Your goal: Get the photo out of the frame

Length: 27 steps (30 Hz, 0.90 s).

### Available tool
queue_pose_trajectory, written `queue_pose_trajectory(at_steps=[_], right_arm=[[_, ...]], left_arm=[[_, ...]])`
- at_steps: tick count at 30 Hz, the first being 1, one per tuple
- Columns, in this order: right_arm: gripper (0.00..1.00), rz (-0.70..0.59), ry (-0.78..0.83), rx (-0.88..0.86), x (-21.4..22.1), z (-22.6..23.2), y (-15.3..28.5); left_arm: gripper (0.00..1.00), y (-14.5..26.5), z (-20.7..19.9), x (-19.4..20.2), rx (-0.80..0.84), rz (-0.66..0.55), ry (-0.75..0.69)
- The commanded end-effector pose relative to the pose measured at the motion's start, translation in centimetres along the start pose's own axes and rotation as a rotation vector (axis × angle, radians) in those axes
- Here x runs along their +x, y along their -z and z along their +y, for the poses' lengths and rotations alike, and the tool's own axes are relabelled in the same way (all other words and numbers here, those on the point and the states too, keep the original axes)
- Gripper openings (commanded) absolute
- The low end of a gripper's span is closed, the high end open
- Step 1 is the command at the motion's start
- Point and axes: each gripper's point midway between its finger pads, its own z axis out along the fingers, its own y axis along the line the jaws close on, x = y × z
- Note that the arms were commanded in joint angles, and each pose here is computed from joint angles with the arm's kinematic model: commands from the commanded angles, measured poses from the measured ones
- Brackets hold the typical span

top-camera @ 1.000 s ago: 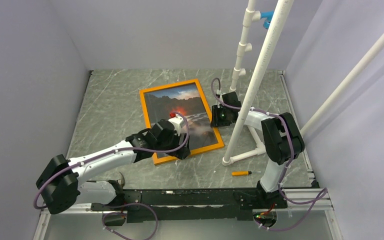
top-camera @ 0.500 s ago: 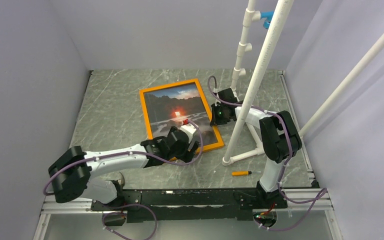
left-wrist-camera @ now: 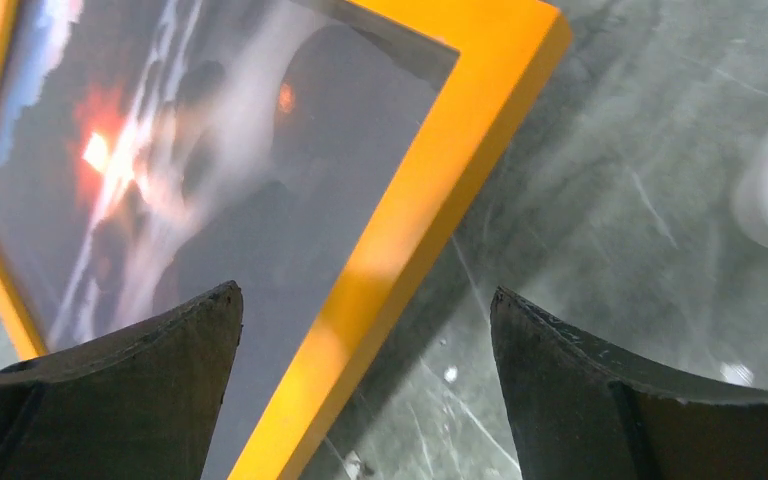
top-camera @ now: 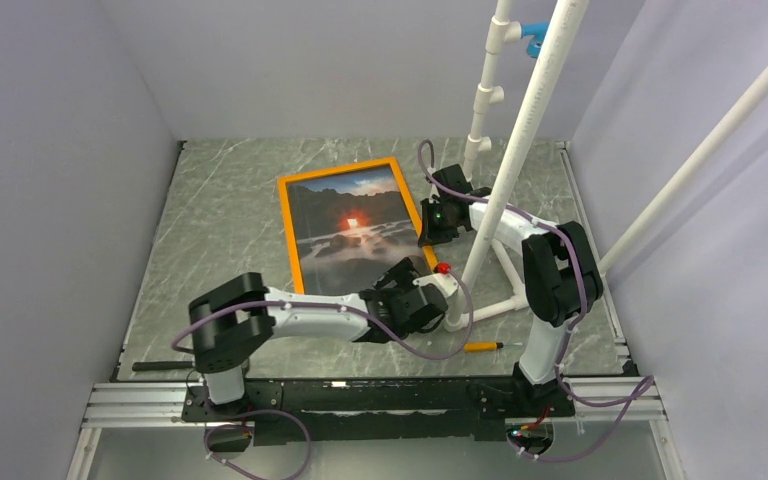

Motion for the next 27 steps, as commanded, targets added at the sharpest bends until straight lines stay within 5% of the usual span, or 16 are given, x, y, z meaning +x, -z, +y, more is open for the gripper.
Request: queue_pose_trajectory(at_steps=[1, 14, 27], right_arm=[[0.0, -0.094, -0.06, -0.086, -3.6, 2.7, 2.3], [0.0, -0.099, -0.061, -0.109, -3.6, 3.1, 2.6], [0.0, -0.107, -0.051, -0.157, -3.4, 4.0, 3.2]], left_arm=[[0.94, -1.0, 1.5, -1.4, -0.158, 0.001, -0.135], [0.78, -3.0, 2.5, 0.3, -0.37, 0.027, -0.31], [0.45, -3.4, 4.5, 1.4, -0.441, 0.035, -0.293]])
